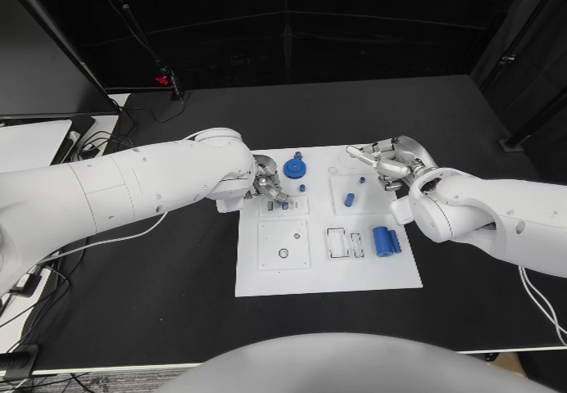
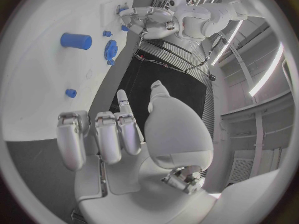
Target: Assemble the parts on the task board
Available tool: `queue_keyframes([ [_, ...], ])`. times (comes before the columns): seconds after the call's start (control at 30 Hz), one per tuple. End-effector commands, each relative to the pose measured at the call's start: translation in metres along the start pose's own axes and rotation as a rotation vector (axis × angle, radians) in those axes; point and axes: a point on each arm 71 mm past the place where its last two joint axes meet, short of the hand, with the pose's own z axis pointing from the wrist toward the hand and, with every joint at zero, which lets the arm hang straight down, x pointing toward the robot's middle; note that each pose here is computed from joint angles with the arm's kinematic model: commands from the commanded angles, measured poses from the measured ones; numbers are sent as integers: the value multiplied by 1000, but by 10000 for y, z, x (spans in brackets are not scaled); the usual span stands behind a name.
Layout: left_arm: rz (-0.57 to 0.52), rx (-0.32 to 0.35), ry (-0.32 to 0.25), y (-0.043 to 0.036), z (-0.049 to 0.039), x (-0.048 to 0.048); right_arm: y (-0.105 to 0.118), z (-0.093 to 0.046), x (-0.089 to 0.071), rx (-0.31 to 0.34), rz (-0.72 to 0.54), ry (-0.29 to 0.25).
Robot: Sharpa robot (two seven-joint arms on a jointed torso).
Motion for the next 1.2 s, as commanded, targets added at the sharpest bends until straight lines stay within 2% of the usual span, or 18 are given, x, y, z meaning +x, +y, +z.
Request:
queue_keyframes([
  [0.03,34,-59,41,88,28,72,13,1,11,-5,3,7],
  [0.3,34,-57,45,108,20,75,12,1,9,-4,2,6],
  [0.67,33,-28,46,70,18,93,8,6,9,0,2,7],
  [1.2,37,-31,55,74,29,93,4,5,7,4,5,6],
])
